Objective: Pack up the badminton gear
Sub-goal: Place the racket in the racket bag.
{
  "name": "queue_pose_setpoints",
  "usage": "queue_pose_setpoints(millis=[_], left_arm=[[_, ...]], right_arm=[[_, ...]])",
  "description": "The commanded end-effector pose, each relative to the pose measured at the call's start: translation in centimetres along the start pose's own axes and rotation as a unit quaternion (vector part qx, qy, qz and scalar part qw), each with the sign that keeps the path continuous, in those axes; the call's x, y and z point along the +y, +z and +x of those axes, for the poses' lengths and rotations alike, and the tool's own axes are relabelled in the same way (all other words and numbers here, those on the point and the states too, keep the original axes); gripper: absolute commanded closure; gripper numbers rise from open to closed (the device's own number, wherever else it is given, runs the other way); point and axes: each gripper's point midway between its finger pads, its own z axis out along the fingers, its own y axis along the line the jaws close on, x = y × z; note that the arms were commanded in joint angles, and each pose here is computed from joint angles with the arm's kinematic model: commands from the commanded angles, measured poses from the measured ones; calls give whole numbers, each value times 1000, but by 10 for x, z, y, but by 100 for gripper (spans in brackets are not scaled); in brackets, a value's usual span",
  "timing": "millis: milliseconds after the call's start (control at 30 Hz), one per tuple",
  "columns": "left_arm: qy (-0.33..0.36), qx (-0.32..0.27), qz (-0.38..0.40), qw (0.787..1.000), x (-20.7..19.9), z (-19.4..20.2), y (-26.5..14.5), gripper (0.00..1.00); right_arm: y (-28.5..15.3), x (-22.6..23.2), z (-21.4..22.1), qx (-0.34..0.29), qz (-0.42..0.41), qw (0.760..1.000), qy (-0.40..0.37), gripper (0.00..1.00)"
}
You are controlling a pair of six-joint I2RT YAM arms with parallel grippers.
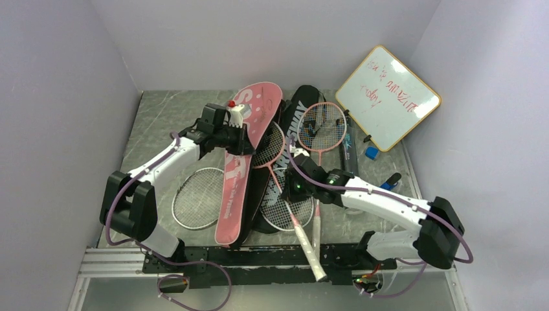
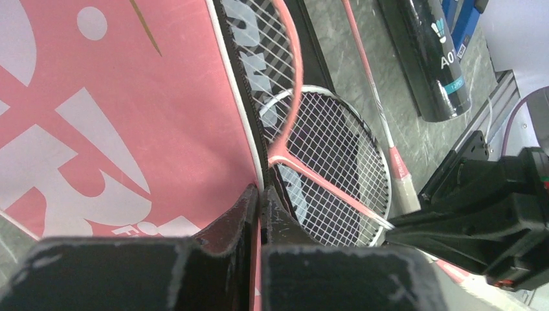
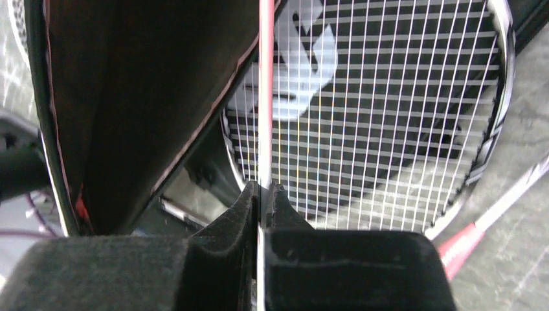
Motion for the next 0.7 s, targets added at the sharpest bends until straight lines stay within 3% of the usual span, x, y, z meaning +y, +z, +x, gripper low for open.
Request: queue_pose_setpoints(millis=[0,300,667], left_arm=[[31,-13,37,999,-21,-6,-7,95],[41,22,79,996,-44,12,3,95],[62,77,89,991,-59,41,20,95]], right_arm=[[13,23,-63,-112,-6,993,41,100],[58,31,-113,-193,1,977,90,100],[72,9,-154,-277,-48,939,196,100]])
